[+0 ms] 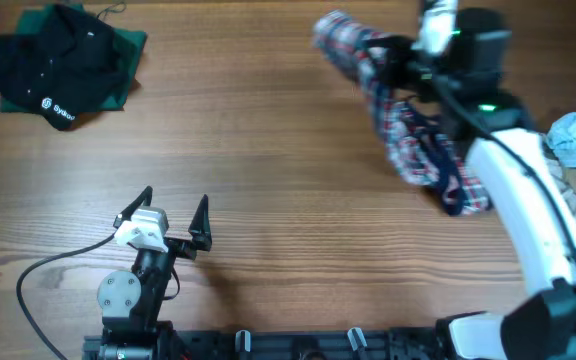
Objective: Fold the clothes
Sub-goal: 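Lift the plaid garment with the right gripper and drag it to table center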
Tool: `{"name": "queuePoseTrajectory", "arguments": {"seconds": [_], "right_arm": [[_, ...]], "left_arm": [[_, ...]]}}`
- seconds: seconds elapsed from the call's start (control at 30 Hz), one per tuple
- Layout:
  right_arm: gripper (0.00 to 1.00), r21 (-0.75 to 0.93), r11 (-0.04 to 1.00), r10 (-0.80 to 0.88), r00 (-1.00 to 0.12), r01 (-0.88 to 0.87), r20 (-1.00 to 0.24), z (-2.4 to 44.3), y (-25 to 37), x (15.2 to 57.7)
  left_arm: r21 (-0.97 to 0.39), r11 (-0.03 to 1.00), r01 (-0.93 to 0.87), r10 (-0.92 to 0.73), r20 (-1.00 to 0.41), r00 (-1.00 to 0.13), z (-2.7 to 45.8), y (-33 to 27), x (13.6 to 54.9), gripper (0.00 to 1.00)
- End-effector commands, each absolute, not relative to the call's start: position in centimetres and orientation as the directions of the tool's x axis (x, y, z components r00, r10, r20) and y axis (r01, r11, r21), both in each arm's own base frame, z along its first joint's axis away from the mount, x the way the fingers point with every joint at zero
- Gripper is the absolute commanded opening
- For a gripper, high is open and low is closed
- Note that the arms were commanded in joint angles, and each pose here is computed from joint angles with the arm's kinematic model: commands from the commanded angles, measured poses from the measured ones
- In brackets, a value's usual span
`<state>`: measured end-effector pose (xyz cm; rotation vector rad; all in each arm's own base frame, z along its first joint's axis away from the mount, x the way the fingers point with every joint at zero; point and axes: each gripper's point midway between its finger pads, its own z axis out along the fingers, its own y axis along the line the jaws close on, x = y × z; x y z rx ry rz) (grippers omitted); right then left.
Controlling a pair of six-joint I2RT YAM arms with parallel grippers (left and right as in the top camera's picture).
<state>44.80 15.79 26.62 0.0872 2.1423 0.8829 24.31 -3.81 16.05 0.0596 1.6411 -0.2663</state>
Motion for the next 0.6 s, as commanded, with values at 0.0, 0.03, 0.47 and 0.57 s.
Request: {"name": "queuePoseTrajectory", "arguments": {"seconds": [0.0,0.03,0.47,0.57], "right_arm": [[0.06,0.624,0.752,0.337,-0.691,-0.210,-0.639,24.4,20.7,45.9],[0.06,0.646,0.734,0.338,-0.712,-0.210,-0.616,23.4,22.6,45.9],[0.56,0.658,0.655,0.195,-0.757,-0.372,-0.623,19.8,34.4,42.5],[0.57,0.645,0.673,0.241,-0.717,-0.362,-0.654,21.8,32.3,43.6]], "left_arm": [[-0.136,0.974,0.182,-0.121,-0.988,-0.095,15.8,-3.5,24.4,1.00],[-0.136,0.974,0.182,-0.121,-0.988,-0.095,15.8,-3.5,24.4,1.00],[-0.136,0.974,0.182,-0.121,-0.988,-0.095,15.8,-3.5,24.4,1.00],[-0.136,0.974,0.182,-0.121,-0.988,-0.095,15.8,-3.5,24.4,1.00]]}}
